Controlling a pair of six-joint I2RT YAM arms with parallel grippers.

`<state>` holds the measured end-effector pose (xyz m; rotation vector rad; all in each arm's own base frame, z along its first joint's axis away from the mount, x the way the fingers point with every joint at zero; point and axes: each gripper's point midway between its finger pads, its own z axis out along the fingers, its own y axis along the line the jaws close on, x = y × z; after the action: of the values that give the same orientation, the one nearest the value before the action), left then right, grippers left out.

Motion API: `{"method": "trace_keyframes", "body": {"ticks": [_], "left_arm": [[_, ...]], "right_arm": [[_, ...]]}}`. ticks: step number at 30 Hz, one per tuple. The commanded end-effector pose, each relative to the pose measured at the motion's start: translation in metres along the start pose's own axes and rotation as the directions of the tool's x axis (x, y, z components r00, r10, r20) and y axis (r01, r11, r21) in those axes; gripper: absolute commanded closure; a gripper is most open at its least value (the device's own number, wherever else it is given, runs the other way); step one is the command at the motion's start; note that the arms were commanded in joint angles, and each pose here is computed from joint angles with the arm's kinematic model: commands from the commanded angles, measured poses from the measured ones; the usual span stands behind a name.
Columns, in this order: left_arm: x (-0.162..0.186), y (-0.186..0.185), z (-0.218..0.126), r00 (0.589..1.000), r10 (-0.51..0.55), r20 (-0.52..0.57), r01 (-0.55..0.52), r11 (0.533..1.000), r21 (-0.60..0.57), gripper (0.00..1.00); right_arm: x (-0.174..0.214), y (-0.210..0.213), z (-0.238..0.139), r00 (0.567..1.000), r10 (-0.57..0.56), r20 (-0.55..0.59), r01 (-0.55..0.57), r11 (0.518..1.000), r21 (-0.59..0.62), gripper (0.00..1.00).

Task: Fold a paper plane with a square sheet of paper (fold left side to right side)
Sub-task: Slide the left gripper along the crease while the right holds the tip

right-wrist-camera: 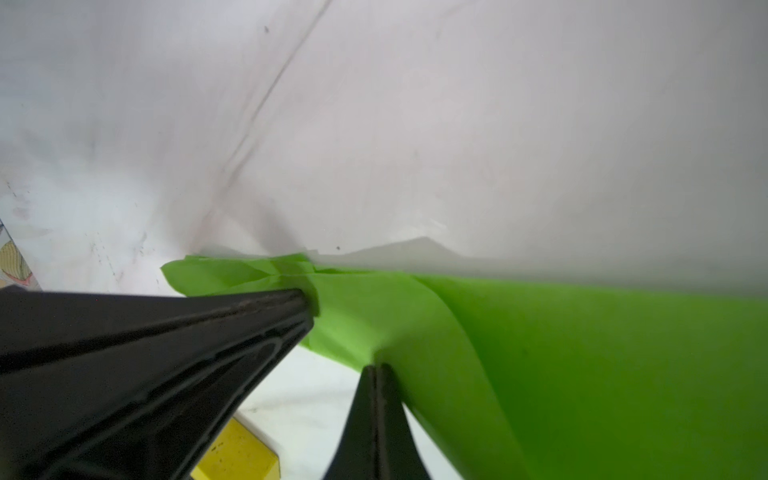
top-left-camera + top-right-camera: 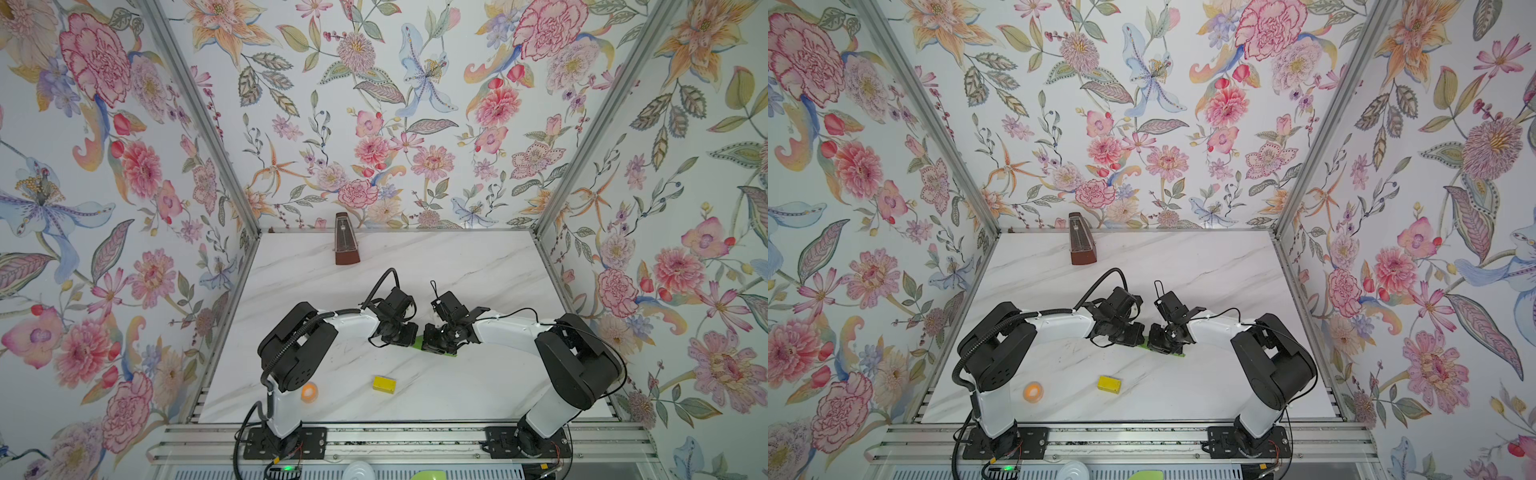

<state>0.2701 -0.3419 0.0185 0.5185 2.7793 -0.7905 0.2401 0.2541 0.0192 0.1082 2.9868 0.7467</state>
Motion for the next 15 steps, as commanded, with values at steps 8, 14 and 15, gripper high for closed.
{"method": "trace_keyframes", "body": {"ticks": [8,14,15], "left_arm": [[0.036,0.041,0.009,0.992,-0.047,-0.114,0.032,0.991,-0.128,0.94],[0.036,0.041,0.009,0.993,-0.042,-0.114,0.027,0.991,-0.127,0.95],[0.035,0.041,0.009,0.993,-0.042,-0.112,0.027,0.991,-0.129,0.95]], "right_arm": [[0.0,0.021,-0.001,0.999,-0.022,-0.038,0.019,0.997,-0.077,1.0],[-0.009,0.028,0.0,0.999,-0.022,-0.023,0.02,0.995,-0.094,1.0],[-0.01,0.026,0.002,1.0,-0.016,-0.023,0.014,0.996,-0.09,1.0]]}}
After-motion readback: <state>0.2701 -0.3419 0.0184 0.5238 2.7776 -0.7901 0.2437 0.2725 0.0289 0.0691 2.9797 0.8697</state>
